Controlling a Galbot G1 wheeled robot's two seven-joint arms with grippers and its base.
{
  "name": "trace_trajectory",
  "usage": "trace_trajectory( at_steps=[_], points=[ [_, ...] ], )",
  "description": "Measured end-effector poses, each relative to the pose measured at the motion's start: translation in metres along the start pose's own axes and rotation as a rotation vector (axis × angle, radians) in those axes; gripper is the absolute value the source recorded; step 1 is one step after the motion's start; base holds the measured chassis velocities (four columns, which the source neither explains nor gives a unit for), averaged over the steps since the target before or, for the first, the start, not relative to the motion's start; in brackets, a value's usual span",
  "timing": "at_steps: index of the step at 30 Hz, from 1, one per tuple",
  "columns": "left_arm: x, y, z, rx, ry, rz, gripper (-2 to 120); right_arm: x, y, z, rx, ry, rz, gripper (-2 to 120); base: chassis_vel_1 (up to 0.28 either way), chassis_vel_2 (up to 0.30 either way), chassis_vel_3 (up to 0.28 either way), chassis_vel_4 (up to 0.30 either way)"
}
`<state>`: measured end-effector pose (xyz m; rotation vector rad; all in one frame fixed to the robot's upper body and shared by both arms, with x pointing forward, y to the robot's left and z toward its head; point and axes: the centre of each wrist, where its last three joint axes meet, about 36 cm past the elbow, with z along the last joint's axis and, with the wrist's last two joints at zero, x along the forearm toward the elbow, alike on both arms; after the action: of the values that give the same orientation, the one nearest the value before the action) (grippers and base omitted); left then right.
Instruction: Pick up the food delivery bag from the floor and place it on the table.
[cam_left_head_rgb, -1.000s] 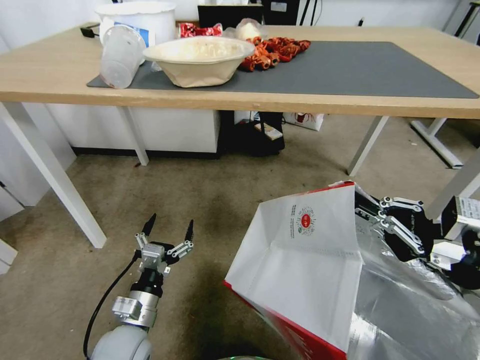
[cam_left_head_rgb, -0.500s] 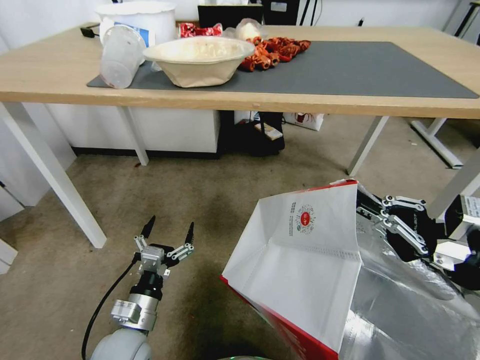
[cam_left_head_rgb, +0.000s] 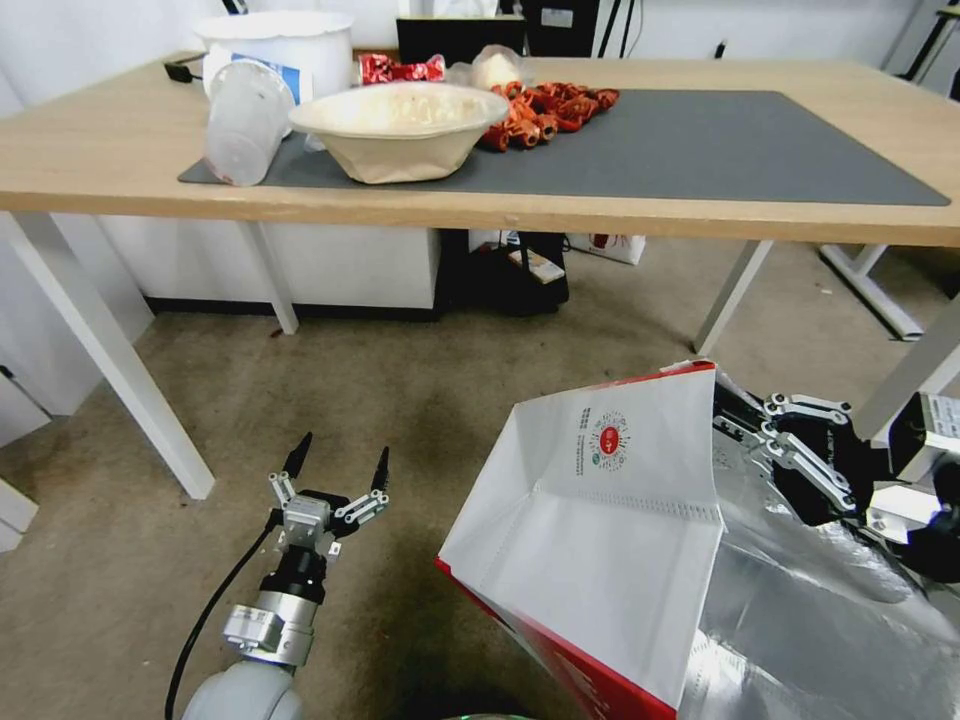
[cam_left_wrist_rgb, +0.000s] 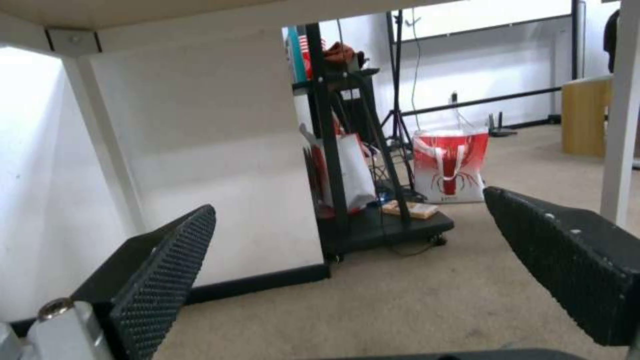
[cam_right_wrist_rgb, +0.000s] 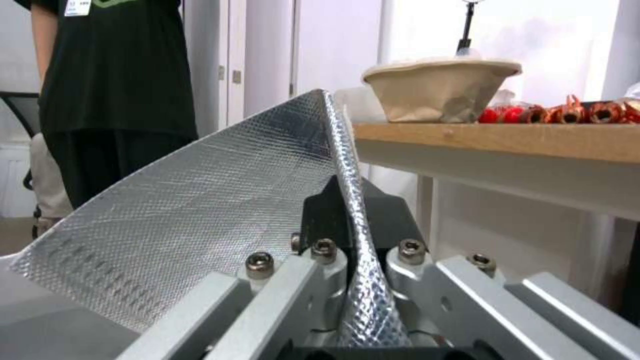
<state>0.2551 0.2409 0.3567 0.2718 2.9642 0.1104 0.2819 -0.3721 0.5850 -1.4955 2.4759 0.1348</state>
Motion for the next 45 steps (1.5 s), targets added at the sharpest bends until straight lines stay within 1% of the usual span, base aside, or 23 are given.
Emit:
trace_trajectory(
  at_steps=[11,28,45],
  points=[
    [0.004,0.0,0.0026,-0.024,-0.004,0.017,100,0.0004,0.0017,0.0003,0.004,0.0,-0.006,0,0.0,0.0,0.0,0.0],
    [0.0075,-0.0016,-0.0006,-0.023,-0.003,0.02,100,0.0011,0.0035,-0.0009,0.012,-0.003,-0.007,0,0.0,0.0,0.0,0.0],
    [0.0073,-0.002,-0.0028,-0.023,0.006,0.018,100,0.0019,0.0007,-0.0025,-0.006,-0.003,-0.047,0,0.0,0.0,0.0,0.0]
  ],
)
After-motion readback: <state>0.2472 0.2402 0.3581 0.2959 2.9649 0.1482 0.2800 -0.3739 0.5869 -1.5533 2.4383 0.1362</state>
